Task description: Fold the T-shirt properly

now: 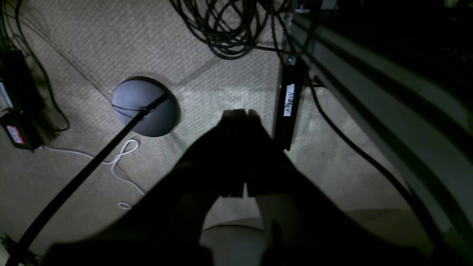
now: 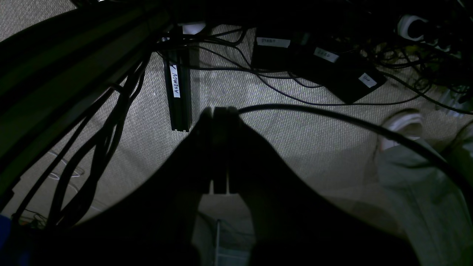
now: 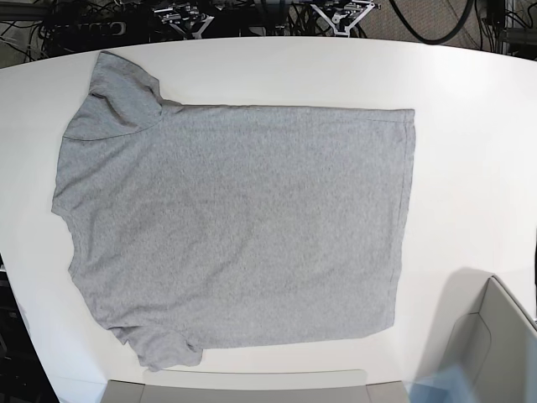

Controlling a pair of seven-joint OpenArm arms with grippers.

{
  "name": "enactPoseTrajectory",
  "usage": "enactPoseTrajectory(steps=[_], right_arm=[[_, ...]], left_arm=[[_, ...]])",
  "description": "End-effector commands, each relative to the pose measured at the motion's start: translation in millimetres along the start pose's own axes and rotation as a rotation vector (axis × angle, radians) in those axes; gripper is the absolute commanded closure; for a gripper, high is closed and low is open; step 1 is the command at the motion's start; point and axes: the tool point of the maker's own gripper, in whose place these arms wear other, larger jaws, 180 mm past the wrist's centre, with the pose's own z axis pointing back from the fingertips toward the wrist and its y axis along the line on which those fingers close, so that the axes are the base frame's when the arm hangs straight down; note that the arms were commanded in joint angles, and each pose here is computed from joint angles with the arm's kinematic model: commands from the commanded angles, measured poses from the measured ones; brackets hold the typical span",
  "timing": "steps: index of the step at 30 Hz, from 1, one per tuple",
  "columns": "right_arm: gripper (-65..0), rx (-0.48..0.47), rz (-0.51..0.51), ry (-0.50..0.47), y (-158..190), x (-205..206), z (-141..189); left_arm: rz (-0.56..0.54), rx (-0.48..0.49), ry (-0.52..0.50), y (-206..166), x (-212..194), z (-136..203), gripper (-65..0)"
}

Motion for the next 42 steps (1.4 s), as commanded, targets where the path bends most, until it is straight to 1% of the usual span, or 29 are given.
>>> enactPoseTrajectory(steps=[1,15,26,42], right_arm=[[-0.4,0.007,0.0,0.002,0,-2,0],[-0.4,0.007,0.002,0.0,0,-1,0],[-0.4,0.008,0.001,0.016,0,-11,0],[-0.4,0.008,-0.002,0.017,1,-12,0]], left_arm=[[0.0,0.006,-0.009,2,3,0,-0.2],[-0.002,0.006,-0.01,2,3,0,-0.2],[0.005,0.006,-0.009,2,3,0,-0.3],[0.005,0.002,-0.009,-1,2,0,-0.3]])
